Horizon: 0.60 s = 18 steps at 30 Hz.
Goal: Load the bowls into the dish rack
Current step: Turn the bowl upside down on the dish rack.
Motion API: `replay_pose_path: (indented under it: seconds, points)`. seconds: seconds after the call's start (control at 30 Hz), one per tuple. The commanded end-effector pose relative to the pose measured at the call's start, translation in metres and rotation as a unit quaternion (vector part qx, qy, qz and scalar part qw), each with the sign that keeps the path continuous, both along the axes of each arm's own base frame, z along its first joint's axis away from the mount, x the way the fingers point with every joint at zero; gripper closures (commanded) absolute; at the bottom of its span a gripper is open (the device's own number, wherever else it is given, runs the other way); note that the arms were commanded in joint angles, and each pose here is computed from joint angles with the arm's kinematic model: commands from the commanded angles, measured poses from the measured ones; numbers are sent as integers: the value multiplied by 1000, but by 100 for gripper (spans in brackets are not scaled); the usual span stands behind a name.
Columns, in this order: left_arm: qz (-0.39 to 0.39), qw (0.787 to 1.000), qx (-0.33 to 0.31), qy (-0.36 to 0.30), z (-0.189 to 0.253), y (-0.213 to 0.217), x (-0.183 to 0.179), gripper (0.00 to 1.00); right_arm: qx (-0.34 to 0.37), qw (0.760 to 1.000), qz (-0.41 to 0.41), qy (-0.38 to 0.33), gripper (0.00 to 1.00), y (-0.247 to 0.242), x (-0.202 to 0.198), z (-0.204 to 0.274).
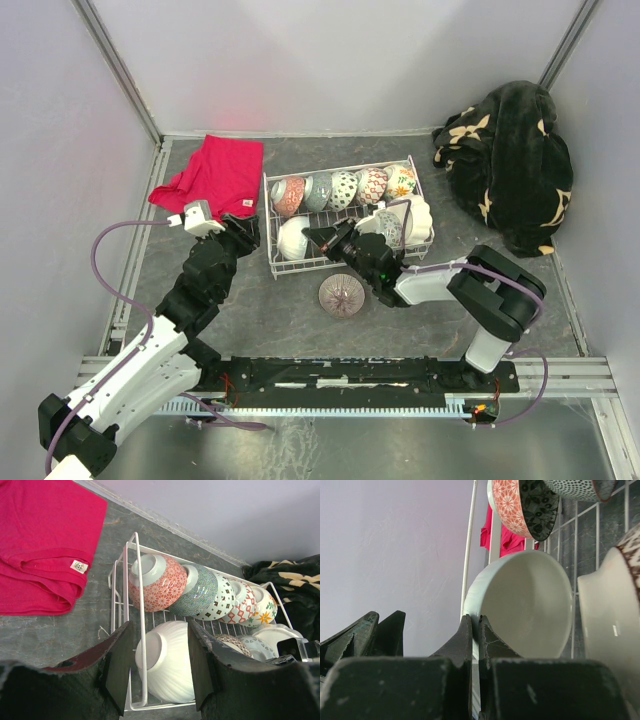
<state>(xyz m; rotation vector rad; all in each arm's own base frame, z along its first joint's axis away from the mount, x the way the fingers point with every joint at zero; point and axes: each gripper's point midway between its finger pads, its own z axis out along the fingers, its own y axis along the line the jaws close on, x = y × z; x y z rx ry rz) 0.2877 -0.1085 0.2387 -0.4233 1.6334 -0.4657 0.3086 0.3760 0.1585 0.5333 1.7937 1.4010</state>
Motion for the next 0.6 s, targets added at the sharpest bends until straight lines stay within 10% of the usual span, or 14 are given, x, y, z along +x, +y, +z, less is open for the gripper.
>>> replay_pose_path:
  seconds: [0.0,0.57]
  points:
    - [5,999,-32,-19,14,-1,2,46,-166,983,-10,78,97,-38,-17,-96]
    - [1,1000,-28,-14,11,-4,4,46,-187,980,-23,68,96,-57,-19,-93]
